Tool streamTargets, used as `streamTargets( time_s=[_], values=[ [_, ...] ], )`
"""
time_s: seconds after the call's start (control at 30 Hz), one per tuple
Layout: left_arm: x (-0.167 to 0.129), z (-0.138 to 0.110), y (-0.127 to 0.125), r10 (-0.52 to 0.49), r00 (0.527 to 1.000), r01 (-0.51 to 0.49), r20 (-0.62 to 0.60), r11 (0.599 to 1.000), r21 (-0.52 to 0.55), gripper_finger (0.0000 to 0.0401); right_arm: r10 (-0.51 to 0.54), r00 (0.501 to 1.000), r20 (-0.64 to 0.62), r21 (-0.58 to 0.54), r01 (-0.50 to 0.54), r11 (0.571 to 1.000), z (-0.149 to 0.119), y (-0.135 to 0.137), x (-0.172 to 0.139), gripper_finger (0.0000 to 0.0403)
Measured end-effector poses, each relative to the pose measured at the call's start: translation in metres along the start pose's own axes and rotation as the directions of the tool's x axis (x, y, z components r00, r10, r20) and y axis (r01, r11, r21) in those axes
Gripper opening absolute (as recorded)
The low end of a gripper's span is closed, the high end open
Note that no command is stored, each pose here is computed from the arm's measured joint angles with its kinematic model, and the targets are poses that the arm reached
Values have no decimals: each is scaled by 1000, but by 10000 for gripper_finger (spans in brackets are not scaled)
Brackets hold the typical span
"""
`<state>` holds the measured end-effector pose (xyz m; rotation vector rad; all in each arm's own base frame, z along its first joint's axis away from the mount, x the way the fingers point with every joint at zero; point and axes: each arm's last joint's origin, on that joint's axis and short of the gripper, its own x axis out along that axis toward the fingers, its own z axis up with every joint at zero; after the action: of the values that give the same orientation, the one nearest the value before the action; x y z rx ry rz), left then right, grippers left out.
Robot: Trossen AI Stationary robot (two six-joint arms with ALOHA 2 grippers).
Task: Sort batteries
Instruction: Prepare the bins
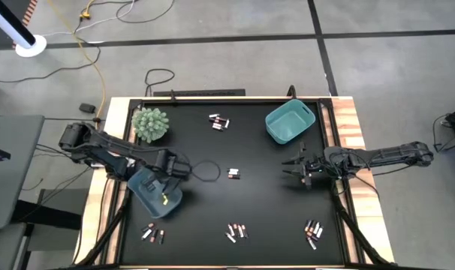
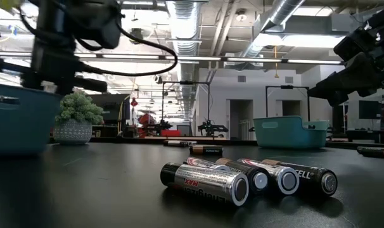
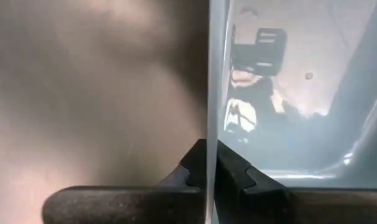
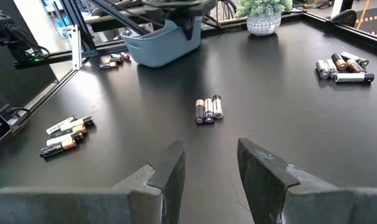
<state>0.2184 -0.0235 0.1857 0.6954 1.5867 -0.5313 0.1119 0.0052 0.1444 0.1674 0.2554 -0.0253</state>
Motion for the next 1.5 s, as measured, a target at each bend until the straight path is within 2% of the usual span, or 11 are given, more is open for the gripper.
streamTargets(
  time_s=[0.17, 0.23, 0.27, 0.37, 0.53, 0.7, 0.93, 1.1, 1.2, 1.3, 1.5],
  values=[
    [3, -11, 19, 23, 1000, -17, 19, 970, -244, 2, 0, 1000, -1, 0, 0, 1000, 0, 0, 0, 164],
    [4, -17, 27, 32, 999, -18, 28, 915, -403, 1, 0, 1000, 0, 0, 0, 1000, 0, 0, 0, 164],
    [4, -20, 31, 36, 999, -18, 28, 867, -498, 1, 0, 1000, 0, 0, 0, 1000, 0, 0, 0, 164],
    [6, -31, 40, 41, 999, -25, 1, 635, -772, 1, 0, 1000, -1, 0, 0, 1000, 0, 0, 0, 164],
    [8, -42, 43, -6, 1000, -18, -20, 279, -960, 1, 0, 1000, 0, 0, 0, 1000, 0, 0, 0, 164],
    [7, -40, 39, -50, 999, 13, 14, -23, -1000, 1, 0, 1000, -1, 0, 0, 1000, 0, 0, 0, 164],
    [0, -39, 32, -46, 998, 15, 36, -393, -919, 1, 0, 1000, 0, 0, 0, 1000, 0, 0, 0, 164],
    [-8, -38, 25, -27, 998, 40, 65, -538, -842, 1, 0, 1000, 0, 0, 0, 1000, 0, 0, 0, 164],
    [-11, -35, 21, -17, 997, 50, 75, -603, -796, 1, 0, 1000, 0, 0, 0, 1000, 0, 0, 0, 164],
    [-11, -33, 17, -25, 997, 36, 68, -638, -769, 0, 0, 1000, -1, 0, 0, 1000, 0, 0, 0, 164],
    [-13, -30, 2, -85, 996, -51, 7, -664, -746, 1, 0, 1000, 0, 0, 0, 1000, 0, 0, 0, 164]
  ],
)
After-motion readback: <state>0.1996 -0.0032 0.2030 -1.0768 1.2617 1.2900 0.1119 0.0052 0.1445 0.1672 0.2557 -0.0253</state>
